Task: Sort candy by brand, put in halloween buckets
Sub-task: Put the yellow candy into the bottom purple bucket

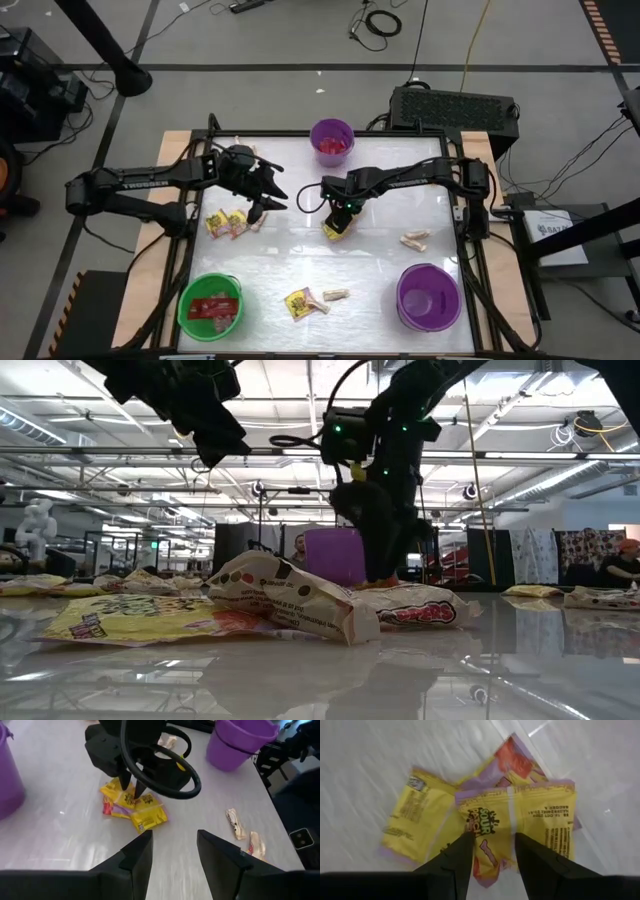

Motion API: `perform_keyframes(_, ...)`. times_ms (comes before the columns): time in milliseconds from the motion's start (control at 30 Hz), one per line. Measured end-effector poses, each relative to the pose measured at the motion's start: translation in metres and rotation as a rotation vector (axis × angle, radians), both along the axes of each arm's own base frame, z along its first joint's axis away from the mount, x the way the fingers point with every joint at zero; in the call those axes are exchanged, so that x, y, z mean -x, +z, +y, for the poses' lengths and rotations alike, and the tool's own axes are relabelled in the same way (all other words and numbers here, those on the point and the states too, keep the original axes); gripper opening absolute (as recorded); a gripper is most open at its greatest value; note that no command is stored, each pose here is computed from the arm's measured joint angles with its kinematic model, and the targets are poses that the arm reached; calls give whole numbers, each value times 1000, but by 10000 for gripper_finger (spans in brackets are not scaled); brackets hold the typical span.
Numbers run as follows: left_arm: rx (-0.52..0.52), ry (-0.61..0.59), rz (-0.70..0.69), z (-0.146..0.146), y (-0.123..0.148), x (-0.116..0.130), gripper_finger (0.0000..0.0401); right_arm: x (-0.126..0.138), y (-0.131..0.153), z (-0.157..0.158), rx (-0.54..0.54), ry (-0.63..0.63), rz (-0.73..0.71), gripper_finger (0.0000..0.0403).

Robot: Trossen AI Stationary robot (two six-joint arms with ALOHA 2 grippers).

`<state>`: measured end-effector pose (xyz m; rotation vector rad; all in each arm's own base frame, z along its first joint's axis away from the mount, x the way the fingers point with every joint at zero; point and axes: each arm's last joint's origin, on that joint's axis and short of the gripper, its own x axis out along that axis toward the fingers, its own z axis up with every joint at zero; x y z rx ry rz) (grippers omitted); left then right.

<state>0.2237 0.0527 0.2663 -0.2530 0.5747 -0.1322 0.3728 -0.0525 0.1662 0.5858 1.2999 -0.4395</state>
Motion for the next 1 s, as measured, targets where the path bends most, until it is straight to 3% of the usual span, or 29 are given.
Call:
perform_keyframes(200, 11, 30, -5, 1, 1, -1, 161, 3, -10, -2, 7, -7, -5, 133)
perform_keyframes(300, 26, 51, -19, 1, 3, -2, 161, 3, -10, -2, 28, -11, 2, 103)
perform_keyframes(467, 9, 70, -39, 2, 4, -3, 161, 6, -9, -9, 66, -32, 22, 17)
perform_keyframes(600, -4, 88, -36, 3, 4, -3, 161, 8, -2, -12, 73, -45, 14, 9)
perform_keyframes(833, -22, 102, -38, 4, 4, -3, 161, 13, 42, -12, 58, -50, -30, 2)
perform_keyframes(1000, -32, 114, -63, 7, 6, -5, 161, 28, 92, -7, 19, -71, -93, 1)
